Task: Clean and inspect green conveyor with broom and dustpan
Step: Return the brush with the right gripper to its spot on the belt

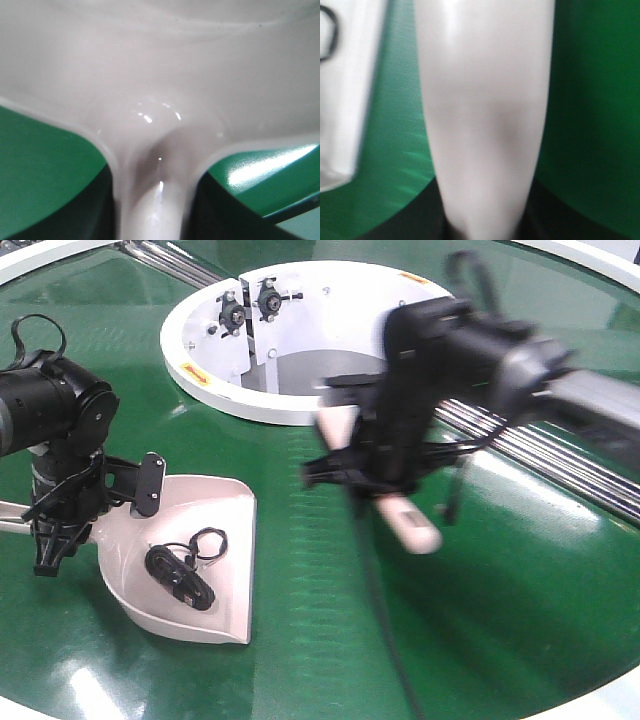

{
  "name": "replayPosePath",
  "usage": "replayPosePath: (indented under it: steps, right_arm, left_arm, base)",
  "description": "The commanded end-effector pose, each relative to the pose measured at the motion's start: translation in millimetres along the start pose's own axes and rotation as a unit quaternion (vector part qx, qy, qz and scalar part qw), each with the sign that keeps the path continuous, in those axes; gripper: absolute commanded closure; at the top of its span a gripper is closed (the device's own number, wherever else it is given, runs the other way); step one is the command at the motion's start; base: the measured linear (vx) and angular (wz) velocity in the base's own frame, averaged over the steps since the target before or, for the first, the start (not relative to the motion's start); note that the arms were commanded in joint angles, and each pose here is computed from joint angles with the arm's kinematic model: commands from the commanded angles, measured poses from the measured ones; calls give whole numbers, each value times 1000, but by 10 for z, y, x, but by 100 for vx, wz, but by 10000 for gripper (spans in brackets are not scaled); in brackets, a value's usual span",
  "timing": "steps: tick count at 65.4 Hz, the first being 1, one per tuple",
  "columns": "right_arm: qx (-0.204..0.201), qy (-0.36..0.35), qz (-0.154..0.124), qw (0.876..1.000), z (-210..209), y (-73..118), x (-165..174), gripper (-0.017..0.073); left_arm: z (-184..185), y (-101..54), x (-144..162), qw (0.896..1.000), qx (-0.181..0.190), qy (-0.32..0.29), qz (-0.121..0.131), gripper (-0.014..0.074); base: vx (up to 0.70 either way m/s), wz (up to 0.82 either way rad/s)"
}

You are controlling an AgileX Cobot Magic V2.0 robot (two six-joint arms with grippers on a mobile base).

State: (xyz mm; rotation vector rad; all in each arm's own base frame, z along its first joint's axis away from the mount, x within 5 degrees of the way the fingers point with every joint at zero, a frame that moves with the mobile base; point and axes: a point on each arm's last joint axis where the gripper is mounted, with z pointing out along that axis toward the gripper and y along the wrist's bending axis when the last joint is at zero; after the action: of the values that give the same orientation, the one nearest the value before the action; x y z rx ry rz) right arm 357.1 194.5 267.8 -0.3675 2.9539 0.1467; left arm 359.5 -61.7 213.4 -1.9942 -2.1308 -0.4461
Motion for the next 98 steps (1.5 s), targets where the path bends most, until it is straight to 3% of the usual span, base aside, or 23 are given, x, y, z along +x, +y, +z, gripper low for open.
replayPosePath:
  steps: [1,15,27,34,98]
  right_arm:
    - [5,-30,1,1000,-391,-295,158,564]
    - [16,-54,29,998,-423,-795,445,564]
    - [25,-43,21,999,-345,-986,683,564]
    - [32,-34,2,999,-240,-1005,760,564]
    - [37,-39,-17,998,-87,-1025,803,564]
  left_arm:
    - [-234,-11,91,1000,-22,1,-14,600]
    - [-234,-11,91,1000,-22,1,-14,600]
    - [-234,-11,91,1000,-22,1,-14,600]
    - [-234,-11,91,1000,-22,1,-14,600]
    - [-234,-8,90,1000,-23,1,-14,600]
  base:
    - [0,0]
    - [0,0]
    - [0,0]
    - [0,0]
    - [0,0]
